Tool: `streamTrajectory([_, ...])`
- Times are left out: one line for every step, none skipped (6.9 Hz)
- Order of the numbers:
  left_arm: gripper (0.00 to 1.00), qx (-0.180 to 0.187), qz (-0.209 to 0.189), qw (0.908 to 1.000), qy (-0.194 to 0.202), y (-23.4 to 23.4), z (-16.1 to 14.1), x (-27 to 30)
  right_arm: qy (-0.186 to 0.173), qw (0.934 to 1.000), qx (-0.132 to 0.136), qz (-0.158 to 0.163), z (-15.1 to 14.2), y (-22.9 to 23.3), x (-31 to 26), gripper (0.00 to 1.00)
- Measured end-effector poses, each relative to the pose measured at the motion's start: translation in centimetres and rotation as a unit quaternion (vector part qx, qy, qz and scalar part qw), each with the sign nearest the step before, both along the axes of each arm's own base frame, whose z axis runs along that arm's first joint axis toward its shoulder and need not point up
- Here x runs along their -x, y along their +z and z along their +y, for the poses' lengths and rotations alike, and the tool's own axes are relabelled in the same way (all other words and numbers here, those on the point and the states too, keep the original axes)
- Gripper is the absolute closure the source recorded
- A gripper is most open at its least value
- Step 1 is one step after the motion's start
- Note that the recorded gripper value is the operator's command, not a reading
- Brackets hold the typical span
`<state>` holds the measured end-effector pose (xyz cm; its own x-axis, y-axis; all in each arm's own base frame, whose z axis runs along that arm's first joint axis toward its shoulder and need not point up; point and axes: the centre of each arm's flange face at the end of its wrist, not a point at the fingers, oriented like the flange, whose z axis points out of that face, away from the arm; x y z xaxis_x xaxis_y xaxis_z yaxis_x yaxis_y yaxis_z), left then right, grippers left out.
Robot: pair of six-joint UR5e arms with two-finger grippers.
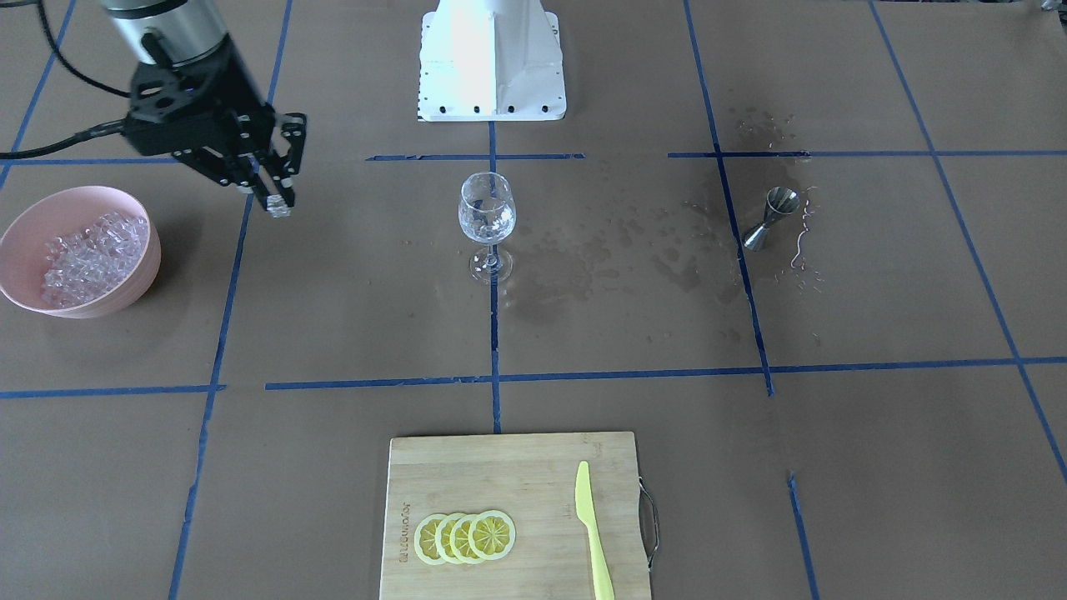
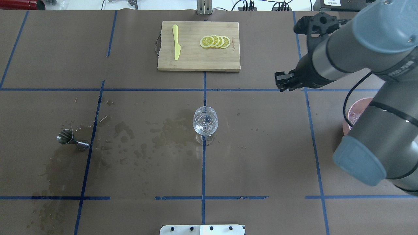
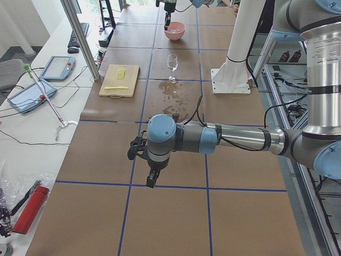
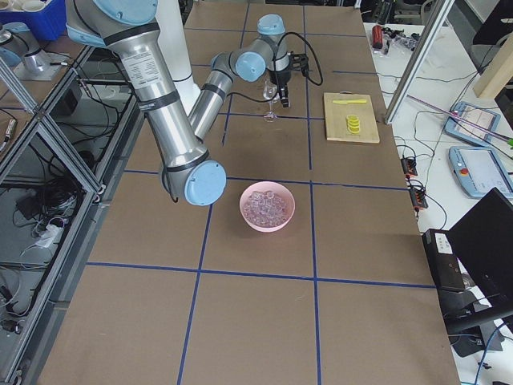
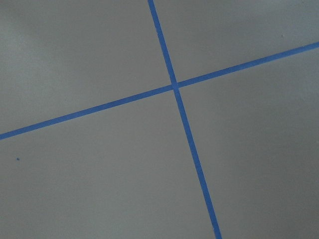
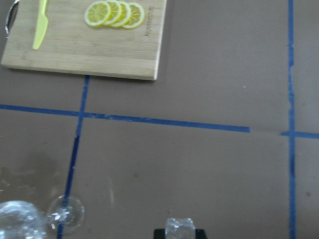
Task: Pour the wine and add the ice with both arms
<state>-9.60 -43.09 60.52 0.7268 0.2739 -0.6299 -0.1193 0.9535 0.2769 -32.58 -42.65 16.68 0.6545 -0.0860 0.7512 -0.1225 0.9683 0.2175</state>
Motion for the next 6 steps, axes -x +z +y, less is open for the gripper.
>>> streamTrajectory([0.00,-0.001,0.000,1.0000,0.000,-0.1,-0.1,0.0,0.008,0.9999,0.008,0.000,1.4,-3.4,3.7,1.00])
streamTrajectory([0.00,-0.002,0.000,1.0000,0.000,-0.2,-0.1,0.0,0.015,0.9997,0.017,0.001,2.5,-5.7,6.9,1.00])
streamTrajectory([0.00,-0.002,0.000,1.0000,0.000,-0.2,-0.1,0.0,0.023,0.9995,0.022,0.006,3.5,-7.4,10.5,1.00])
streamTrajectory([0.00,-0.003,0.000,1.0000,0.000,-0.3,-0.2,0.0,0.031,0.9991,0.026,0.009,4.2,-8.9,13.3,1.00])
streamTrajectory([0.00,-0.003,0.000,1.0000,0.000,-0.3,-0.2,0.0,0.037,0.9988,0.032,0.010,4.6,-10.3,15.5,1.00])
streamTrajectory([0.00,-0.003,0.000,1.0000,0.000,-0.3,-0.2,0.0,0.041,0.9984,0.036,0.012,4.6,-11.1,17.0,0.68])
